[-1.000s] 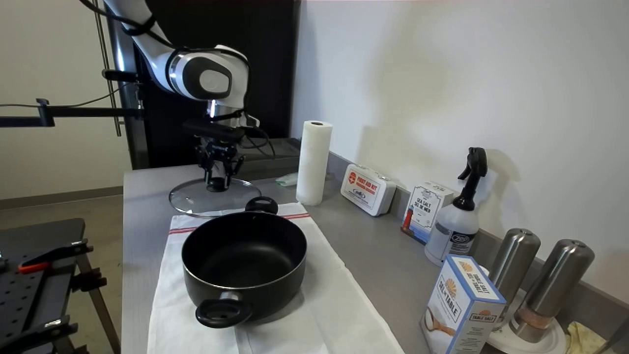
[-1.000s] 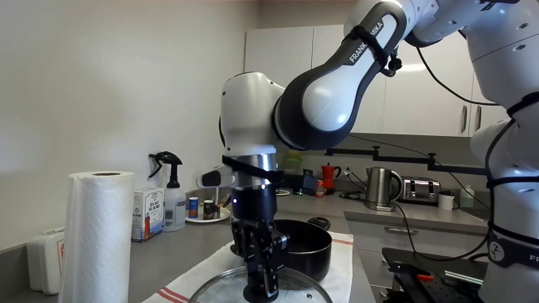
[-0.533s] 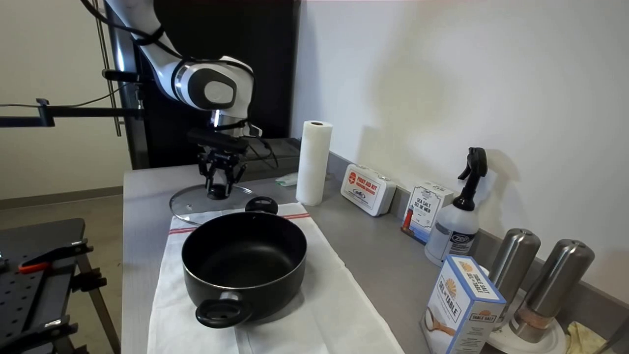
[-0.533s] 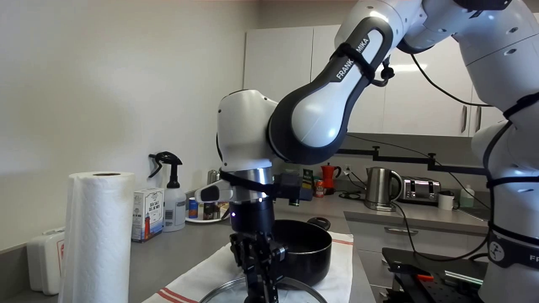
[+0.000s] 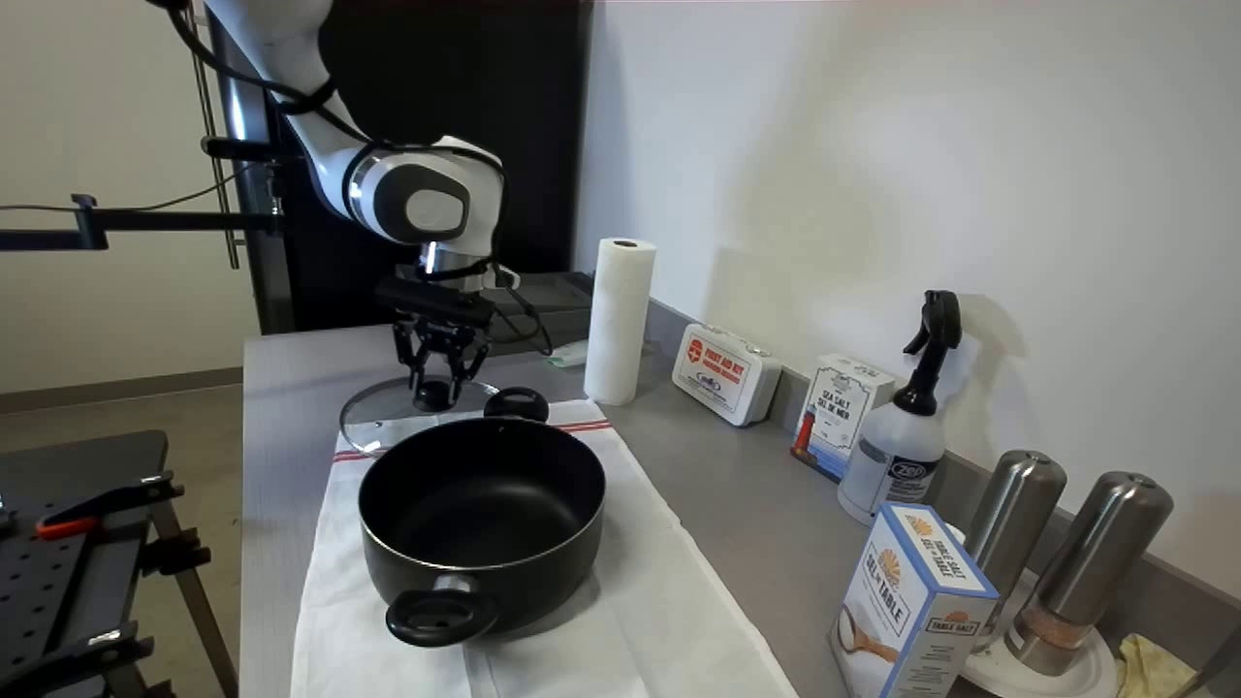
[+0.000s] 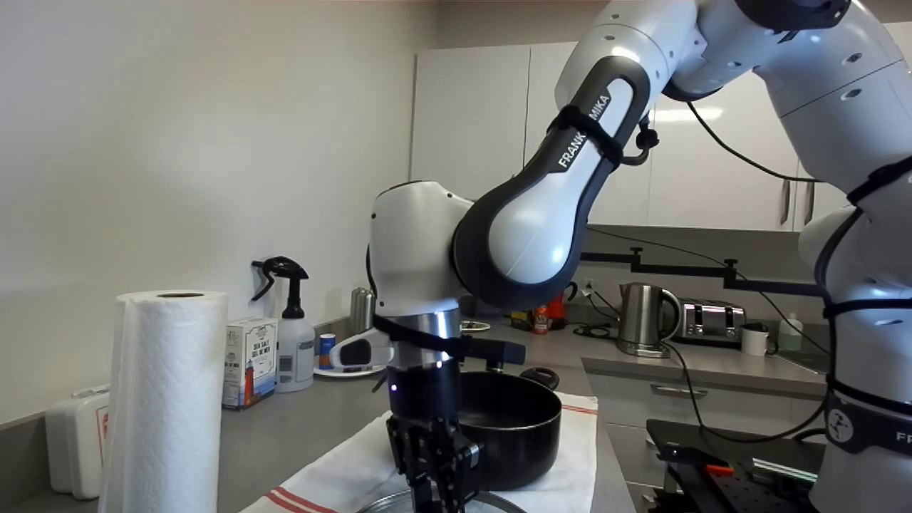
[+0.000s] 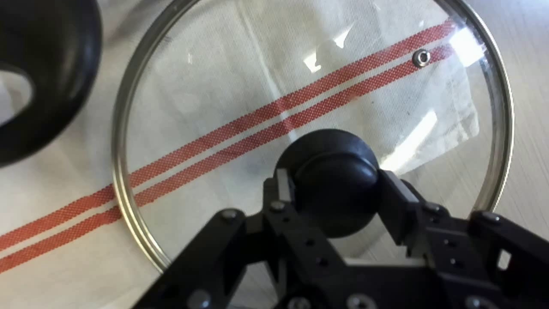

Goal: Remove the glass lid from the black pot and put it on the table

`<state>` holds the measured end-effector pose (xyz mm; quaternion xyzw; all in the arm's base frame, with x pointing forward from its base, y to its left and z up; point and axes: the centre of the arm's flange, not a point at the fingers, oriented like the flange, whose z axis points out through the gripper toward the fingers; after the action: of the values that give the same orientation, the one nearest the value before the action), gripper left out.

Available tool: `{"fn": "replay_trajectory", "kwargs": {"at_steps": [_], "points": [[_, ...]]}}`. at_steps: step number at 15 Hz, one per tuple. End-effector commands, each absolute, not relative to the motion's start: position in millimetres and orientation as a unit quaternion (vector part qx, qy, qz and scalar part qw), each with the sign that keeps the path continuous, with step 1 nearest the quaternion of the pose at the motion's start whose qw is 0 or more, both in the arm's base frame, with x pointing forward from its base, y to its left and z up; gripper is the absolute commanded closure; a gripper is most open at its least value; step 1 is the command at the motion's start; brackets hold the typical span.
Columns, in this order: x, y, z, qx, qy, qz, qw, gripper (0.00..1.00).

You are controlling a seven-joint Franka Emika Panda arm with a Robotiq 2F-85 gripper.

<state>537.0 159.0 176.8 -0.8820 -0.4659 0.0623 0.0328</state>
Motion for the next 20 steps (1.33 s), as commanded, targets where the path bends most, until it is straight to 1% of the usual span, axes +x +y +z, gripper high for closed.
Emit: {"fn": "replay_trajectory", "kwargs": {"at_steps": [1,4,11,12,13,16,17,20], "points": [[538.1,161.2,166.8,-0.878,-0.476,0.041,0.031,0.75],[534.9,162.3,151.7,-0.874,-0.484,0.032,0.019,0.75],[530.0,164.2,144.9,-0.862,-0.506,0.028,-0.006,0.75],[529.8,164.2,145.3,-0.862,-0.507,0.028,-0.006,0.43],[529.7,164.2,145.5,-0.862,-0.507,0.028,-0.006,0.24],[528.6,163.4,144.0,-0.862,-0.506,0.030,-0.003,0.05],[528.2,163.2,145.0,-0.862,-0.506,0.031,-0.001,0.01],[526.2,163.8,159.1,-0.862,-0.506,0.025,0.005,0.00]]}}
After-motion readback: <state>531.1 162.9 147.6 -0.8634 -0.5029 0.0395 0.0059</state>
